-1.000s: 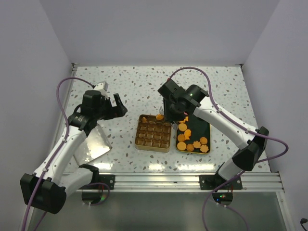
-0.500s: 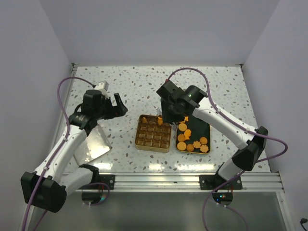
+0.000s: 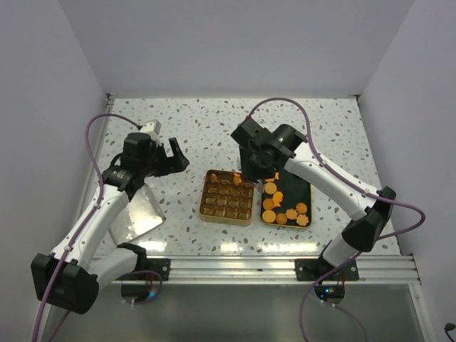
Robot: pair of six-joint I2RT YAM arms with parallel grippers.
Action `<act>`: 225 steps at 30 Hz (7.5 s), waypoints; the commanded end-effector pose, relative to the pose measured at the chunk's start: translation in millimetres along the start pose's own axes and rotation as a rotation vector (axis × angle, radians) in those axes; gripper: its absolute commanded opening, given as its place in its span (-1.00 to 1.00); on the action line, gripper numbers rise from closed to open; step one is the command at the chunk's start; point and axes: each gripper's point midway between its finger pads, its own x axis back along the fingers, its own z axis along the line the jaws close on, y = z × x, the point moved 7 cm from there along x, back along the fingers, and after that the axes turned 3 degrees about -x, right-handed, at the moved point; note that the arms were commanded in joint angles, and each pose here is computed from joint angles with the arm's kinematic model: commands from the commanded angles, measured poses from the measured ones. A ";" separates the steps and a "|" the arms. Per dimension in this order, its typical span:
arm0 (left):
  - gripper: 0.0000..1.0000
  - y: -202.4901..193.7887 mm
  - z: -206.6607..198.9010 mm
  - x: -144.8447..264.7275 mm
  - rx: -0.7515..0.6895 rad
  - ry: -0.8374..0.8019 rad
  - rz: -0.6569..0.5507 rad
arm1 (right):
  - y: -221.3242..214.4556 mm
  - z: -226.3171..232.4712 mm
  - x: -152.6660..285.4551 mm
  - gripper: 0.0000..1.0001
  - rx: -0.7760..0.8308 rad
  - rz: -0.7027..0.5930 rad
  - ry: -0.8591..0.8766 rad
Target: Pack the cookies
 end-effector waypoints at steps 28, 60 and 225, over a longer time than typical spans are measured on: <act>1.00 9.5 -12.4 6.1 -0.024 -0.079 -0.026 | -77.0 -97.5 0.0 -0.11 -0.209 0.068 -0.108; 1.00 -0.6 -7.7 11.3 -0.017 -0.069 -0.025 | -89.6 -88.7 -9.8 -0.15 -0.190 0.172 -0.026; 1.00 2.8 -8.8 -2.8 -0.011 -0.075 -0.021 | -85.7 -114.5 32.3 -0.24 -0.167 0.084 -0.138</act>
